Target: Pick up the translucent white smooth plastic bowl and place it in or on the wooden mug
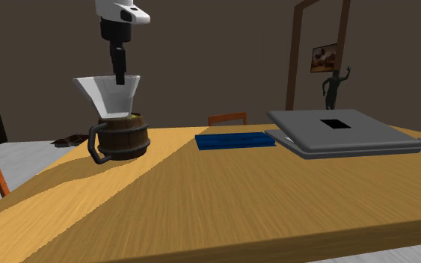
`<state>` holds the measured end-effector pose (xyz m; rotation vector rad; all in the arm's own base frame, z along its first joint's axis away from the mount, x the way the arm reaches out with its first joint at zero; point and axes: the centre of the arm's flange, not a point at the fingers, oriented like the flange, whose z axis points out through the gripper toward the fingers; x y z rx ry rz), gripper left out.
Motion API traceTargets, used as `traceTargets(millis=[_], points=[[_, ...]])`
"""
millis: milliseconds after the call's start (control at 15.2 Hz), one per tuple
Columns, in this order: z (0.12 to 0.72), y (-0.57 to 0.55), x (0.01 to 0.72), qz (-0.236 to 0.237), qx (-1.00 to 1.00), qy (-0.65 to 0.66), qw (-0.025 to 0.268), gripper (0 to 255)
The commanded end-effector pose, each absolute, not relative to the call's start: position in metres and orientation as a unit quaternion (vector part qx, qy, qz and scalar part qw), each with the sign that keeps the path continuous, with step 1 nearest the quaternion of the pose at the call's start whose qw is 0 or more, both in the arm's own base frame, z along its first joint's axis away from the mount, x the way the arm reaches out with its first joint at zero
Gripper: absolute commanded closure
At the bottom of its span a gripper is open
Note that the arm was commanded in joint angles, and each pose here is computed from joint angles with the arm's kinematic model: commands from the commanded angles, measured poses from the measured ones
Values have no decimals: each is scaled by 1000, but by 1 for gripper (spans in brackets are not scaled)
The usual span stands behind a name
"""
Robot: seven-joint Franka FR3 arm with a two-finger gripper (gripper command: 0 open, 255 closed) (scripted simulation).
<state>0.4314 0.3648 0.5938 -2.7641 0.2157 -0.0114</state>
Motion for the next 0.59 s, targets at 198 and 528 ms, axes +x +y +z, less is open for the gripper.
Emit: traceTargets(millis=[198,528], points=[[626,352,431,-4,-980,76,183,0],[626,352,431,-4,-980,76,183,0]])
